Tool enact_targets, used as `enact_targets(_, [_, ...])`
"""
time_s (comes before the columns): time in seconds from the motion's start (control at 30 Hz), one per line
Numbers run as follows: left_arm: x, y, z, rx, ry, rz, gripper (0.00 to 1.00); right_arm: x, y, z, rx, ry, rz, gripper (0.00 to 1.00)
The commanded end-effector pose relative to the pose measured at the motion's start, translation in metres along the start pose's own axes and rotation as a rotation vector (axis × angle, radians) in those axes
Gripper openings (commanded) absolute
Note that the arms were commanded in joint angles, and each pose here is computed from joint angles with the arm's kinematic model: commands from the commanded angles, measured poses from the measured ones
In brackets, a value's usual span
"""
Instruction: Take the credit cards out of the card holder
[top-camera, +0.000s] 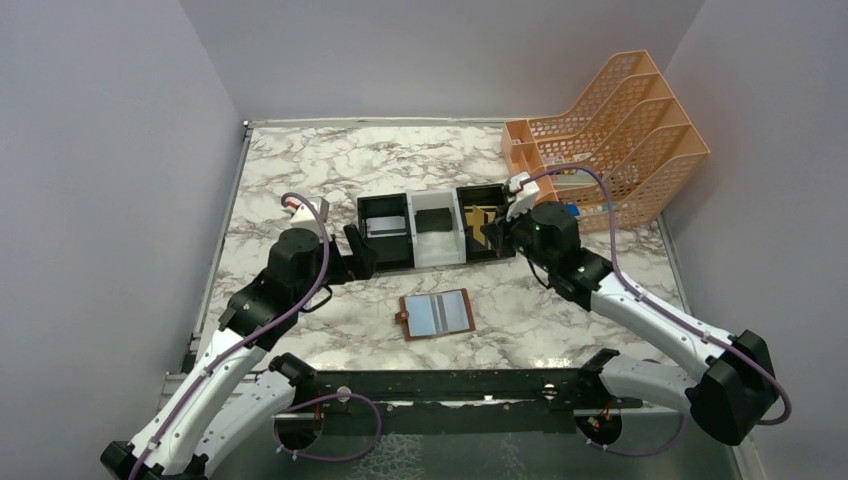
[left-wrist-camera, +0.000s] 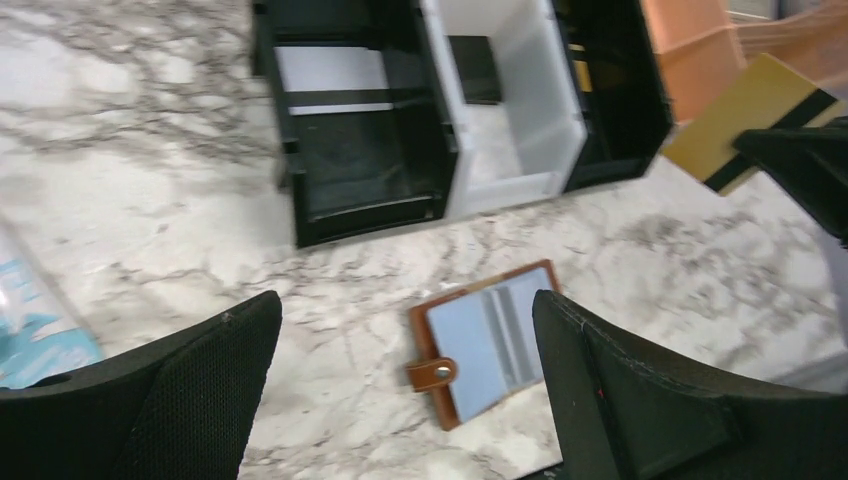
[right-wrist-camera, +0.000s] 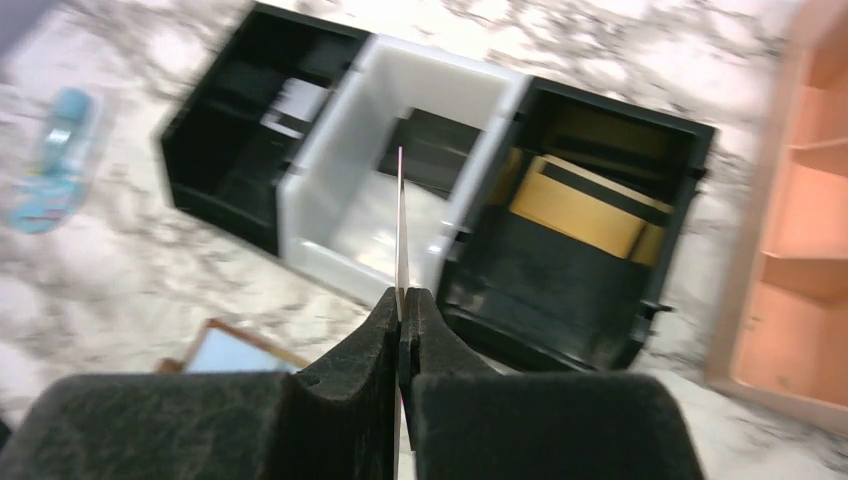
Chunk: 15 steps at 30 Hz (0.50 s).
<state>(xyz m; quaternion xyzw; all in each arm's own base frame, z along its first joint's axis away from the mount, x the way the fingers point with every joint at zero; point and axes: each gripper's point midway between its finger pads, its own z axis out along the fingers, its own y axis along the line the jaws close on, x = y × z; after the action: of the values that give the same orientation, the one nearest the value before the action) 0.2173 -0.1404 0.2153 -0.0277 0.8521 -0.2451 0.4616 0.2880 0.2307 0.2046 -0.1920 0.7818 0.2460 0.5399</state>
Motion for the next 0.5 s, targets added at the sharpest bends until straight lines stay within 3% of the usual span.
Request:
enact_targets(0.0, [0.000,0.053,-0.010,-0.251,-0.037,0.084,0.99,0.002,-0.049,0.005,0.233,0.054,-0.196,0.01])
enact_targets(0.17, [0.007,0.065,-0.006,-0.292,-0.043,0.101,0.99,0.001,-0.059,0.022,0.220,0.045,-0.462,0.02])
enact_targets(0.47, [0.001,0.074,-0.009,-0.337,-0.074,0.128,0.99,0.036,-0.096,0.070,0.300,0.298,-0.738,0.01])
